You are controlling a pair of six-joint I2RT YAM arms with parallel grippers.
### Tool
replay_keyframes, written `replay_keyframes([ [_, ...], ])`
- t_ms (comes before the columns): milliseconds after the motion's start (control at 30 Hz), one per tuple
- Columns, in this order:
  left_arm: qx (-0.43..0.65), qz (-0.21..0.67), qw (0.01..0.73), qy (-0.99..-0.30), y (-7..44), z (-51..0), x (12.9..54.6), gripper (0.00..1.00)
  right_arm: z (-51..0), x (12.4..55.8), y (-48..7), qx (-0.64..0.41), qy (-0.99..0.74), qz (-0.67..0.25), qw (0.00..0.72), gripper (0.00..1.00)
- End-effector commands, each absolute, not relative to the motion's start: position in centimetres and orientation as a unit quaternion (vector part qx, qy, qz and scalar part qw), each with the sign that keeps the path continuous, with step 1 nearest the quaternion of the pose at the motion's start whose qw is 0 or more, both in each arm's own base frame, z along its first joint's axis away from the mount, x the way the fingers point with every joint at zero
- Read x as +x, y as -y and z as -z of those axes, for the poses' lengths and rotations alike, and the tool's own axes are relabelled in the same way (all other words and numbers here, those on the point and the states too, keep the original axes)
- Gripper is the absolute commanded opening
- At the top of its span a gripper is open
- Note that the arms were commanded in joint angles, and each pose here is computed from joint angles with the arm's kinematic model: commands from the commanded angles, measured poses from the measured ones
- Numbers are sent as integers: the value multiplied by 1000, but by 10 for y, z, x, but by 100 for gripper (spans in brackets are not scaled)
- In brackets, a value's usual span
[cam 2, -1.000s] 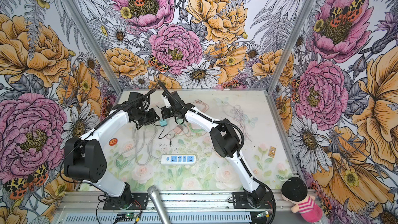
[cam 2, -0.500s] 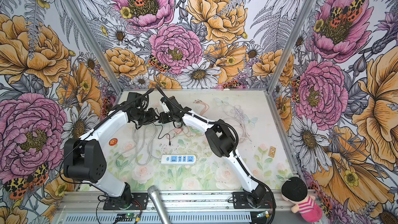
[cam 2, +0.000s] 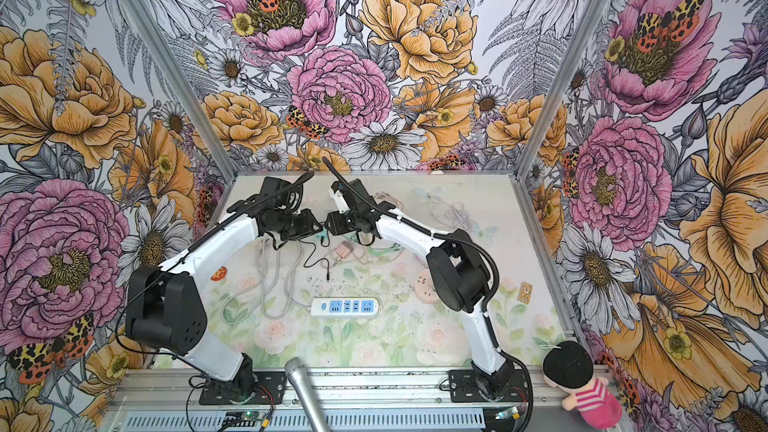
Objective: Insert the plug
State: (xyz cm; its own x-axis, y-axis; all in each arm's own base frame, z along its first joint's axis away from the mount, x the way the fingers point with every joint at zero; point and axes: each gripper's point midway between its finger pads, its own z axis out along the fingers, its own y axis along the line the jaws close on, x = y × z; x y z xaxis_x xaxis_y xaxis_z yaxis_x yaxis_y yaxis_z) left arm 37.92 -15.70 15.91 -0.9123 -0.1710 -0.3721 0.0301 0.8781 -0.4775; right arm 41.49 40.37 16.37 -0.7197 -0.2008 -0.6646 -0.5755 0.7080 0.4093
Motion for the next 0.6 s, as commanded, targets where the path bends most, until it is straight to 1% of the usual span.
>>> replay_keyframes([
  [0, -33, 244, 235, -940, 168, -176, 393, 31, -168, 418, -378, -217, -876, -285, 322, 46],
  [100, -23, 240, 236, -941, 180, -176, 398, 31, -150, 417, -367, -210, -886, -277, 306, 43],
  [300, -26, 248, 235, -940, 195, -172, 411, 31, -112, 415, -371, -214, -898, -275, 270, 37],
  [567, -32, 247, 234, -940, 192, -169, 416, 31, -77, 422, -365, -202, -912, -251, 254, 36],
])
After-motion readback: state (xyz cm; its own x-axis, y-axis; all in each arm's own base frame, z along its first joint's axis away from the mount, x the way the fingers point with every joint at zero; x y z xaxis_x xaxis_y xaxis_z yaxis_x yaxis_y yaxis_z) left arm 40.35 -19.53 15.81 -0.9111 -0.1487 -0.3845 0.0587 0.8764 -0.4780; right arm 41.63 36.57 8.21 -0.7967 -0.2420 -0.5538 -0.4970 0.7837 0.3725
